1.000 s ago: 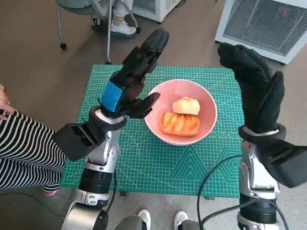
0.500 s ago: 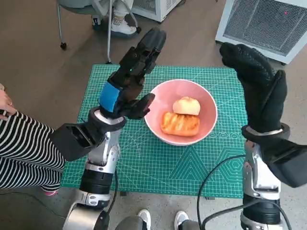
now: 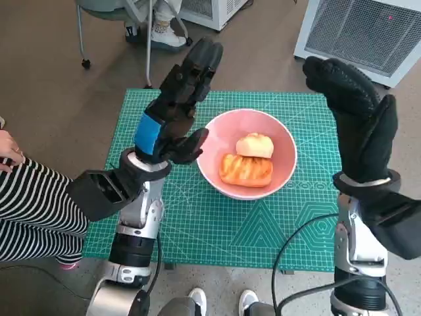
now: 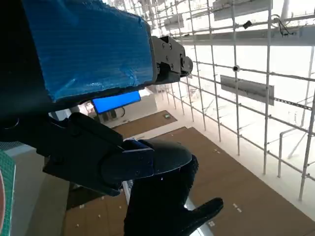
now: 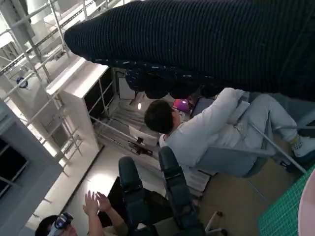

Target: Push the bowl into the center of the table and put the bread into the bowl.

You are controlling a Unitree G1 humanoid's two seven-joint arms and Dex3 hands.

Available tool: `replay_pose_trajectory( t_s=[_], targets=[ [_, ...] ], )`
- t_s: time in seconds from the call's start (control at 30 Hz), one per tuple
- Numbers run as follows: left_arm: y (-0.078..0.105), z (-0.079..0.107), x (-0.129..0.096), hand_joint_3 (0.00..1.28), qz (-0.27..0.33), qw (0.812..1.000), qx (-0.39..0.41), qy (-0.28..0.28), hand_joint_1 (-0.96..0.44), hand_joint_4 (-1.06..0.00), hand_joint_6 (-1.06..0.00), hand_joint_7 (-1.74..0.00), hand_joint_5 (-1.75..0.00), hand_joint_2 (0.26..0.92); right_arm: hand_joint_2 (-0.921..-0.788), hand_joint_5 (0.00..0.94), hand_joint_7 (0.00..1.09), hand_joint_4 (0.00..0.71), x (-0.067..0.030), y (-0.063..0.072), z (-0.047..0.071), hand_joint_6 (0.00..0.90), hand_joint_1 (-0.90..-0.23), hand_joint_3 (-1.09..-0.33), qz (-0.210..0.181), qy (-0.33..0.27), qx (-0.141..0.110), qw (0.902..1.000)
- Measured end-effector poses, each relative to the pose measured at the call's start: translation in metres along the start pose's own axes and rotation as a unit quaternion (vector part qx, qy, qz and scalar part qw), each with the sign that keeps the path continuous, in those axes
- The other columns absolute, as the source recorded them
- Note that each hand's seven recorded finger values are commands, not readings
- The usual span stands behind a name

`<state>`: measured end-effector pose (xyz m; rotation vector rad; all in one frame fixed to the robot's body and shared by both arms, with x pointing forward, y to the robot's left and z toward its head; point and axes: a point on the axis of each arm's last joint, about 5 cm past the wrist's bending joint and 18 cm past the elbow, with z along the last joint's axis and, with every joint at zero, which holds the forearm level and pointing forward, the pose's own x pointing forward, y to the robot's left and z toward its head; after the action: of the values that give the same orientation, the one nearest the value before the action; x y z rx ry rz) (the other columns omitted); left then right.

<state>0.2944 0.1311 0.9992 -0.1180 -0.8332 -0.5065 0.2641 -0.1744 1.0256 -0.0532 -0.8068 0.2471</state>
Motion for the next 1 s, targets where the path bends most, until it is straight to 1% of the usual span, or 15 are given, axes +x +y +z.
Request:
replay_pose_trajectory(
  t_s=[0.53, 1.0],
  targets=[
    [0.0034, -0.0044, -0.0048, 0.53, 0.006, 1.0, -0.009, 0.005, -0.74, -0.02, -0.12, -0.01, -0.01, 0.921, -0.921, 0.003, 0.38, 0.171, -0.0002, -0.0012, -0.0009, 0.118, -0.67, -0.701, -0.003, 0.011, 0.003, 0.9999],
    [0.0045, -0.0031, -0.0051, 0.56, 0.008, 1.0, 0.004, 0.003, -0.73, -0.05, -0.14, -0.03, -0.02, 0.921, -0.921, 0.001, 0.37, 0.17, 0.0, 0.0011, -0.0021, 0.108, -0.672, -0.702, -0.004, 0.018, 0.006, 0.9998]
  ],
)
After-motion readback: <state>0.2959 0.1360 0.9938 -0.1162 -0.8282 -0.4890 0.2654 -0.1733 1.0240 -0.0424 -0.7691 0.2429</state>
